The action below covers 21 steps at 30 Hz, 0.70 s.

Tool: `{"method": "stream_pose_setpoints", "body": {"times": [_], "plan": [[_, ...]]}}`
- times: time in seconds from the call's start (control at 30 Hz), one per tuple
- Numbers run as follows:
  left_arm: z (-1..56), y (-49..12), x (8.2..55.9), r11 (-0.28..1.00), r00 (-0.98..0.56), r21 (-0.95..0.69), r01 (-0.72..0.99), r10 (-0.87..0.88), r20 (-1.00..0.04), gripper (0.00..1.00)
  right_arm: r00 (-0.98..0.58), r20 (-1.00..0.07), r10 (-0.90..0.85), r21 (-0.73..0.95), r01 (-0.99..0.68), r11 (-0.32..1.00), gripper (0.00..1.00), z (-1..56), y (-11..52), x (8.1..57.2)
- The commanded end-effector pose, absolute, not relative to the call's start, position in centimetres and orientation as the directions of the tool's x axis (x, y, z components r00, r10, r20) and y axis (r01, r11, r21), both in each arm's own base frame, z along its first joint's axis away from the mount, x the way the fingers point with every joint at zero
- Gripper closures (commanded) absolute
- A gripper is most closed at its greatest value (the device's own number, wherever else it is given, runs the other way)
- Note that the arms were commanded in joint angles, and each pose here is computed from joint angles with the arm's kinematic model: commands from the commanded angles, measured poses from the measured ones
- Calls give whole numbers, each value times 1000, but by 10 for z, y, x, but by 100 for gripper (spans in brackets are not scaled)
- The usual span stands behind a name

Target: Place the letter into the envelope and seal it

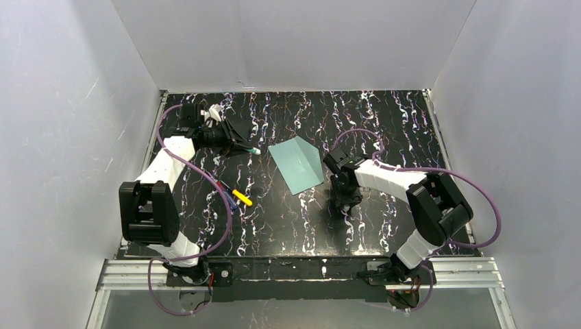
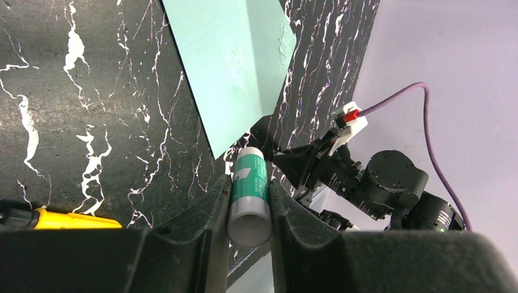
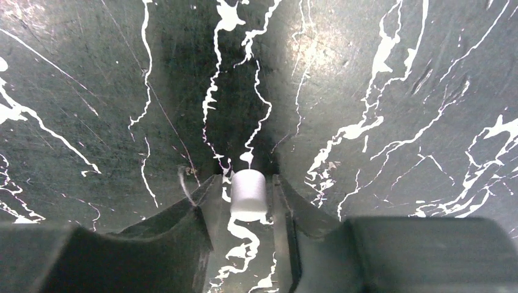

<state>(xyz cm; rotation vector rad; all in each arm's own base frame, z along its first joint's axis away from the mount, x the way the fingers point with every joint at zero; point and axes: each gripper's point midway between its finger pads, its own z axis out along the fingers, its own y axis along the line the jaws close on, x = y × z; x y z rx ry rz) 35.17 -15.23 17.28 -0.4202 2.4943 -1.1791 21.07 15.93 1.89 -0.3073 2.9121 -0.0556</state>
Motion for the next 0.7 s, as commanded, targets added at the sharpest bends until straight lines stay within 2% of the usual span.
{"method": "stream_pose_setpoints", "body": {"times": [0.0,0.17,0.3,0.43,0.53,0.67], "plan": [[182,-156,342,603,-903,-793,-87,-384,-193,100,-952,-256,-168,-33,-165,986,52,20,166,219],[183,-156,341,602,-904,-793,-89,-383,-189,100,-950,-268,-160,-26,-159,987,38,27,168,221],[187,-161,340,604,-909,-794,-63,-363,-204,100,-935,-320,-156,-28,-155,987,34,51,171,234],[193,-180,332,605,-931,-796,4,-288,-224,100,-886,-432,-169,56,-214,975,32,99,195,256],[193,-198,322,610,-954,-791,57,-201,-223,100,-783,-563,-266,194,-438,878,30,146,239,263],[197,-226,307,580,-976,-807,109,-93,-198,100,-592,-741,-318,313,-723,616,23,202,296,247]]}}
